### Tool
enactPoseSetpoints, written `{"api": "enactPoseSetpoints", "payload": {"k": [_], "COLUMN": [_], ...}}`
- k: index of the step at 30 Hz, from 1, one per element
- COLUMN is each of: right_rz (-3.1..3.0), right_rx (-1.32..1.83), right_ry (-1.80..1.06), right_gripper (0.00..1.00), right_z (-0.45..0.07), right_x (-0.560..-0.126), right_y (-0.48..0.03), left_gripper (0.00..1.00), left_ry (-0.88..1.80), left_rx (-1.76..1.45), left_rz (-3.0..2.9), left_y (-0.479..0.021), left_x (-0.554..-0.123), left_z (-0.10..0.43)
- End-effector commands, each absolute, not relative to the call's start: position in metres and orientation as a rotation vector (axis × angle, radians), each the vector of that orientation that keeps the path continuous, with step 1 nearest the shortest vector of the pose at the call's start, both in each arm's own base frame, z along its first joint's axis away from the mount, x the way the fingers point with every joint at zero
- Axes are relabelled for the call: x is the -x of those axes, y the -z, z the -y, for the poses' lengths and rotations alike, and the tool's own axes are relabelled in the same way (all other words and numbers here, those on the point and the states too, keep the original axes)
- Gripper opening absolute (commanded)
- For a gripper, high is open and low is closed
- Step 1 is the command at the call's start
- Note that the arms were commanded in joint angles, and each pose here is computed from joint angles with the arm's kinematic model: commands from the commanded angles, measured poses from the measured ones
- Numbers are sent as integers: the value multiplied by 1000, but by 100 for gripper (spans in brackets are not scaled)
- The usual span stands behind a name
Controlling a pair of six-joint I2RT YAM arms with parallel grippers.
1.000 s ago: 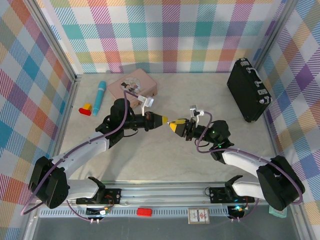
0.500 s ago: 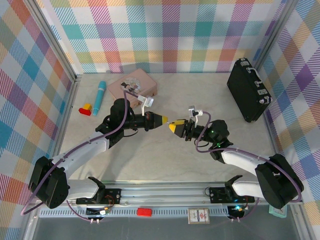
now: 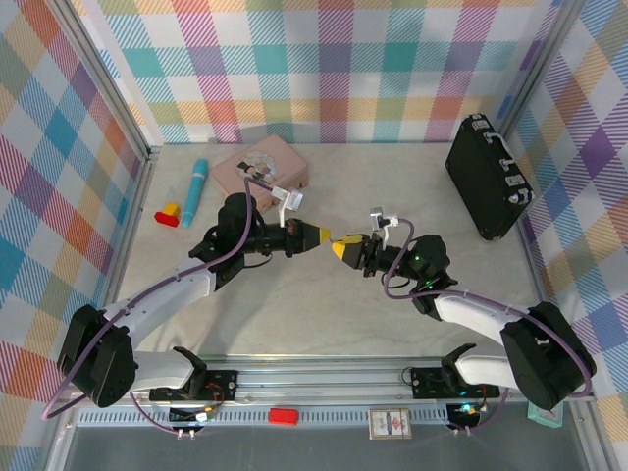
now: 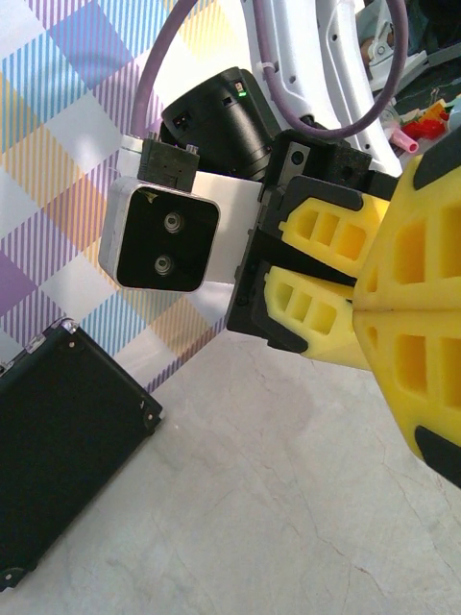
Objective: Unlock the padlock with the key
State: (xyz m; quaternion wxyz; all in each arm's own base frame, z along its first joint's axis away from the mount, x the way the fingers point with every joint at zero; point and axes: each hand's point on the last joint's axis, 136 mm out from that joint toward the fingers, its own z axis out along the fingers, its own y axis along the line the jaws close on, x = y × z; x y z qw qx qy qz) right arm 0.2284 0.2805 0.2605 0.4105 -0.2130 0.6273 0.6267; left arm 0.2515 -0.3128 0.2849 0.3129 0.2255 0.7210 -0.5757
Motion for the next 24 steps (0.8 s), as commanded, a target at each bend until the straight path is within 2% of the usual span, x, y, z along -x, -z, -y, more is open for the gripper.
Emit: {"api": "enactPoseSetpoints", "payload": {"k": [1, 6, 16, 17, 19, 20, 21, 24], "right_rz": [-1506, -1508, -1584, -1631, -1751, -1842, -1910, -2006], "right_rx": [555, 544, 481, 444, 348, 315, 290, 271], "right_ry": [-1578, -1568, -1524, -1494, -1381, -1319, -1258, -1160], "right_gripper": [18, 20, 0, 0, 0, 0, 0, 0], "right_z": [-282, -281, -278, -276, -267, -262, -257, -243], "right_x": [-229, -231, -239, -244, -258, -262, -264, -258], "right_y": [-279, -280, -271, -264, -250, -236, -227, -214], "left_gripper": [0, 0, 2, 10, 41, 50, 58, 67], "left_ry": [1552, 1547, 1485, 1458, 1311, 1222, 1144, 994], "left_rx": [-656, -653, -616, -593, -457, -374, -300, -135], "left_rz": [-1855, -1858, -1877, -1896, -1949, -1974, -1987, -2005], "left_y": [-291, -290, -287, -284, -277, -272, -269, -260], "left_x": [-243, -243, -250, -253, -272, -283, -292, -311], "left_z": [319, 319, 315, 313, 298, 287, 274, 240]}}
